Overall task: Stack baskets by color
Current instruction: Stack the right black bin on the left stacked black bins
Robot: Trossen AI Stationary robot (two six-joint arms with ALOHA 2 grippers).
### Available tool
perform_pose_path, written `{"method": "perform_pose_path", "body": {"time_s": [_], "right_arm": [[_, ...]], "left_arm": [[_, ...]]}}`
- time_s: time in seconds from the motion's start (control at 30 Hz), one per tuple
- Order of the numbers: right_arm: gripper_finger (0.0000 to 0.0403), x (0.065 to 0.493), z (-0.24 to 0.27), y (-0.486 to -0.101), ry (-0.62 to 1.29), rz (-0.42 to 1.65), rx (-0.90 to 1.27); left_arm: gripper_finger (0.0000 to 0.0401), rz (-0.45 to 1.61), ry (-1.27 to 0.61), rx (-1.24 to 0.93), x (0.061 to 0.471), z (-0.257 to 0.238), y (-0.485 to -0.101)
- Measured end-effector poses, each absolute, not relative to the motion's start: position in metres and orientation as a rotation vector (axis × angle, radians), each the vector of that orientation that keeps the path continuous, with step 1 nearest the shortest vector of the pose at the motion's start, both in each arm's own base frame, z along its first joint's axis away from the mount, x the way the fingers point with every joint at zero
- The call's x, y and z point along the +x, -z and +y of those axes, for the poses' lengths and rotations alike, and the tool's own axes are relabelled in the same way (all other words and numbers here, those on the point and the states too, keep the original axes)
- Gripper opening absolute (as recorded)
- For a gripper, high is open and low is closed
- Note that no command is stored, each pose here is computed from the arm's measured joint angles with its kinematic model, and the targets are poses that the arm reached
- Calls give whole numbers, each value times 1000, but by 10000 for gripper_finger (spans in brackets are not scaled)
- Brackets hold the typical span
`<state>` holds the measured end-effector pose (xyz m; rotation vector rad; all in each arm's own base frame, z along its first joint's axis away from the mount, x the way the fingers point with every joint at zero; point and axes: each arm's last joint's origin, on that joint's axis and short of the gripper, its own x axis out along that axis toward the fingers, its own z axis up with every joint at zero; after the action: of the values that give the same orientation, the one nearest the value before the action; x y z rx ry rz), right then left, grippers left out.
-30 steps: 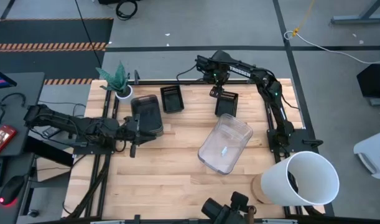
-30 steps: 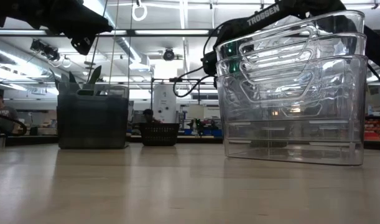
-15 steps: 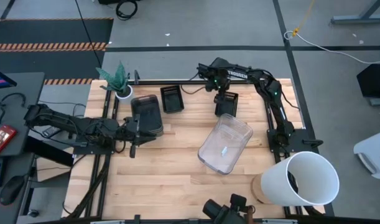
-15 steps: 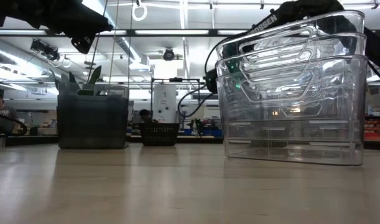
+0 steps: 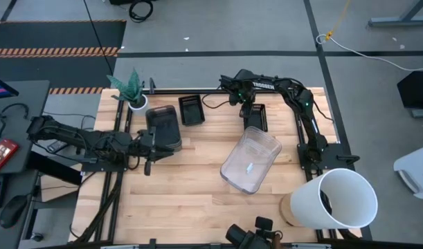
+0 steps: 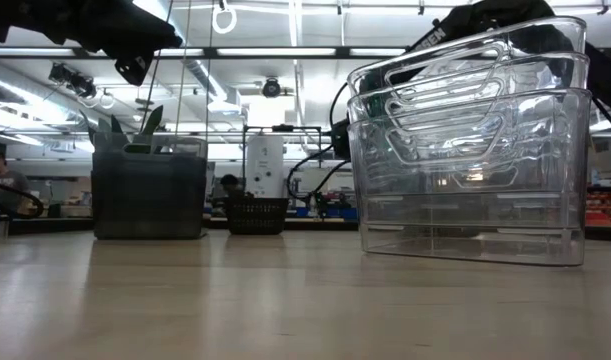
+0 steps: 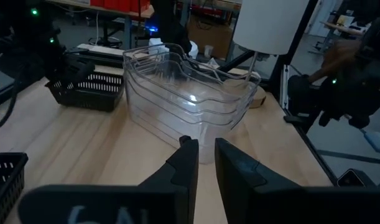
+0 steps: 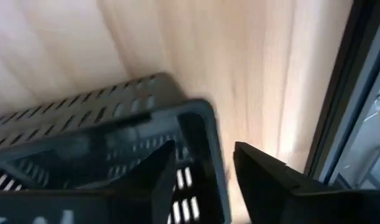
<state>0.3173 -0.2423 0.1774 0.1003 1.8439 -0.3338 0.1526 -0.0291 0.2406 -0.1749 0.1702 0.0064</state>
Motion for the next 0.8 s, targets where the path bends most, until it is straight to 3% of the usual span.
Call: {"method": "perform_pose_path", "body": {"time_s": [0.4,0.6,0.8], "right_arm": [[135,316,-239,-186,264,1855,61],[157,317,-239,-197,168,1880,-12],[209,320,-246,-197,119,1796,-39]], "left_arm": [[51,175,2,-157,152,-30,-240],[56,178,2,-146,152,-30,-240],[51,179,2,-146,152,-30,-240]]}}
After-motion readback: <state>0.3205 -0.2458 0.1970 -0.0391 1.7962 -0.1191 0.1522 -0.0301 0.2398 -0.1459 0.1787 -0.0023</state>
